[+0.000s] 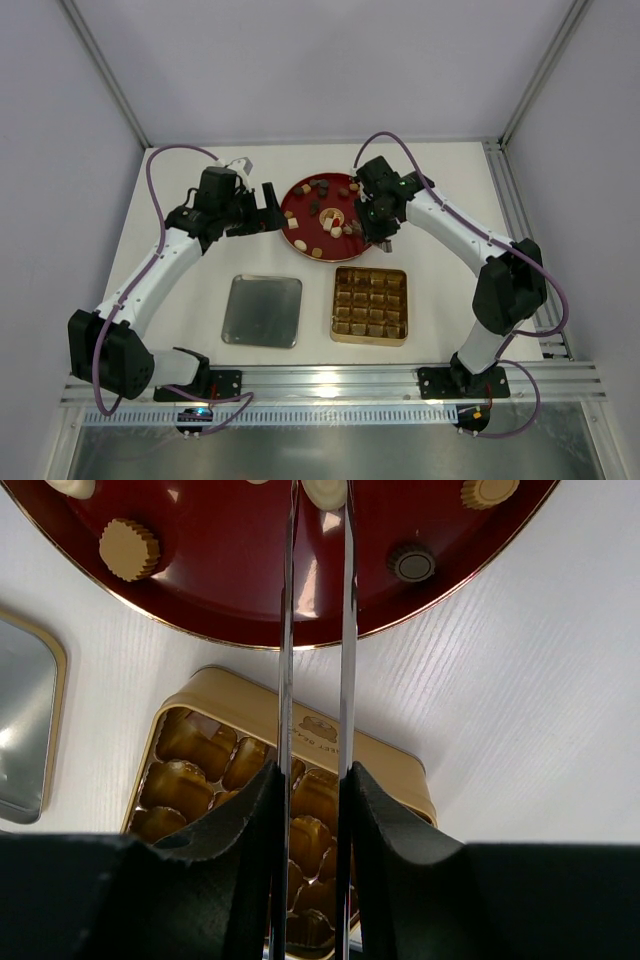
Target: Pack the chocolate
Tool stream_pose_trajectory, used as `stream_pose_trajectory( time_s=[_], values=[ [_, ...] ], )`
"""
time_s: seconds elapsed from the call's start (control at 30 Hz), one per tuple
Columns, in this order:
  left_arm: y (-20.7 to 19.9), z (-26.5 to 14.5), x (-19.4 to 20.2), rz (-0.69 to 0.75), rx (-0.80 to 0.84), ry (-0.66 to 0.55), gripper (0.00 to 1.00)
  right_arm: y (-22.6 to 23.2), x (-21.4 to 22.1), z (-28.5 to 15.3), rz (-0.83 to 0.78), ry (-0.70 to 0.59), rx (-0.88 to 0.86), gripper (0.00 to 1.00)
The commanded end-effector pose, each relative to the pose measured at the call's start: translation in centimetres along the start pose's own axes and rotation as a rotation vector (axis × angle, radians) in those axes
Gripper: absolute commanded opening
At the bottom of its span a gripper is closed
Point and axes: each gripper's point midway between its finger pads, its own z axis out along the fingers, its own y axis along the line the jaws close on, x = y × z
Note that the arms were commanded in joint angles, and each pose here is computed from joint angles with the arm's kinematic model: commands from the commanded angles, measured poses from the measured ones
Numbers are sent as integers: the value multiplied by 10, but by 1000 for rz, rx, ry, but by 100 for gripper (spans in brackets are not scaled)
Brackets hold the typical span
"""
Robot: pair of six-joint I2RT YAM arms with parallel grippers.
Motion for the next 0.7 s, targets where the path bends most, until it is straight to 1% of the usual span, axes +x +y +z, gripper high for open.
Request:
stream_pose_trajectory(
  time_s=[0.0,0.3,0.67],
  values=[
    [-5,-1,-9,5,28,-31,100,-1,-22,-29,12,-99,1,31],
    [-6,-1,-9,6,30,-30,100,0,-22,-45,20,-128,-12,31],
    [-6,0,-9,5,32,-27,100,-1,-9,-75,35,-159,-30,31]
  ],
)
